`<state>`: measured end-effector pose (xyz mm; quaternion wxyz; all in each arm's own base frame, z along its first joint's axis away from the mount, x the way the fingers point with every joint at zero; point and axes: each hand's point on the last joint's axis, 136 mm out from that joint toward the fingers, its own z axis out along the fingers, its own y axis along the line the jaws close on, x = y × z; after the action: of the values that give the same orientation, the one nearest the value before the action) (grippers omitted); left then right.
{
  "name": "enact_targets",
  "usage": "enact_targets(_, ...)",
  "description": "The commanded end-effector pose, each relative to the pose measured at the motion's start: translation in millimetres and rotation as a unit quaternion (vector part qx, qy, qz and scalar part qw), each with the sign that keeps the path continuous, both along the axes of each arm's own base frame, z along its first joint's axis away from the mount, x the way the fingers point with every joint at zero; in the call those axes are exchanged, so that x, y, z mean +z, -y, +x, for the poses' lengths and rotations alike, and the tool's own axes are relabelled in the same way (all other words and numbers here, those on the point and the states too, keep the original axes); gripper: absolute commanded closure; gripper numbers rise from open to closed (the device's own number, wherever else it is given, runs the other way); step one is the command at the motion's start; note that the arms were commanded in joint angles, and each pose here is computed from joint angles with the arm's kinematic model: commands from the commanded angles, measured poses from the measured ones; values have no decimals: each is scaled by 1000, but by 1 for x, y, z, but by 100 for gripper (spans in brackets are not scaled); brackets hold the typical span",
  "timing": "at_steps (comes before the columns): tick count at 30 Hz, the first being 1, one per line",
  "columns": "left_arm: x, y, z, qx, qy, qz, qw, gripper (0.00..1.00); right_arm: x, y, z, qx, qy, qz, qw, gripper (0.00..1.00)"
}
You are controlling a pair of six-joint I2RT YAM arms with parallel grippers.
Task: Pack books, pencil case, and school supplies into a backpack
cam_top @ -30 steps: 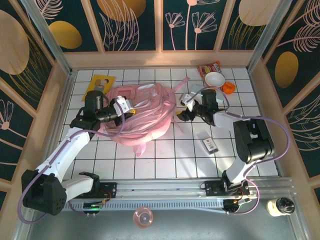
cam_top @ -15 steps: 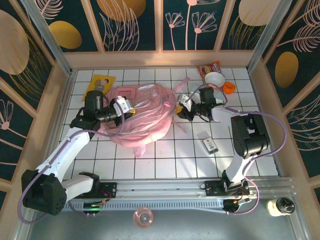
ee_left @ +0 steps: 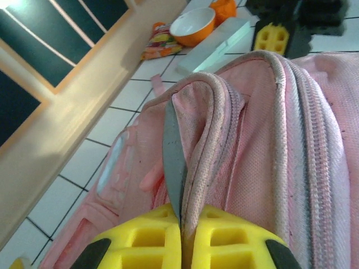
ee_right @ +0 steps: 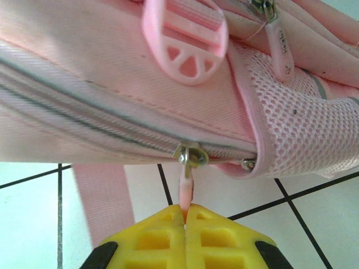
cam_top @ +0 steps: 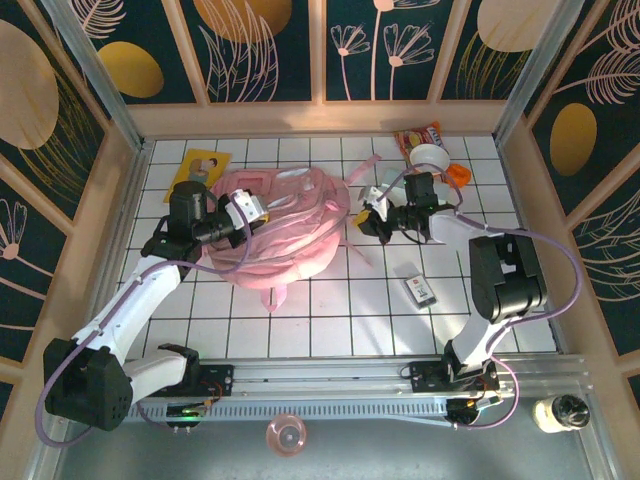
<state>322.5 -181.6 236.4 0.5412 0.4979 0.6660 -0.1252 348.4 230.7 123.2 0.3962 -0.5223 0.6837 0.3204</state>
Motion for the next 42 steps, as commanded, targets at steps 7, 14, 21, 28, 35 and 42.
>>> enact_targets(7, 43, -10, 25, 55, 81, -28, 995, 100, 28, -26, -36, 36, -47, 19, 998, 100)
enact_targets(14, 48, 7, 4, -13, 80, -59, 995, 100, 19, -30, -16, 2, -58, 29, 998, 100)
enact_targets(21, 45, 7, -2, -24, 86, -49, 995, 100, 23, -16, 6, -34, -28, 32, 999, 81)
enact_targets(28, 47, 13, -11, -53, 87, -59, 993, 100, 11, 4, 15, -52, 20, 2, 998, 44)
enact_targets(35, 50, 14, -12, -59, 87, -60, 993, 100, 7, -21, 2, 5, 13, 17, 1000, 40)
enact_targets(42, 49, 18, -14, -71, 80, -66, 992, 100, 7, -35, -3, 31, 0, 37, 999, 46)
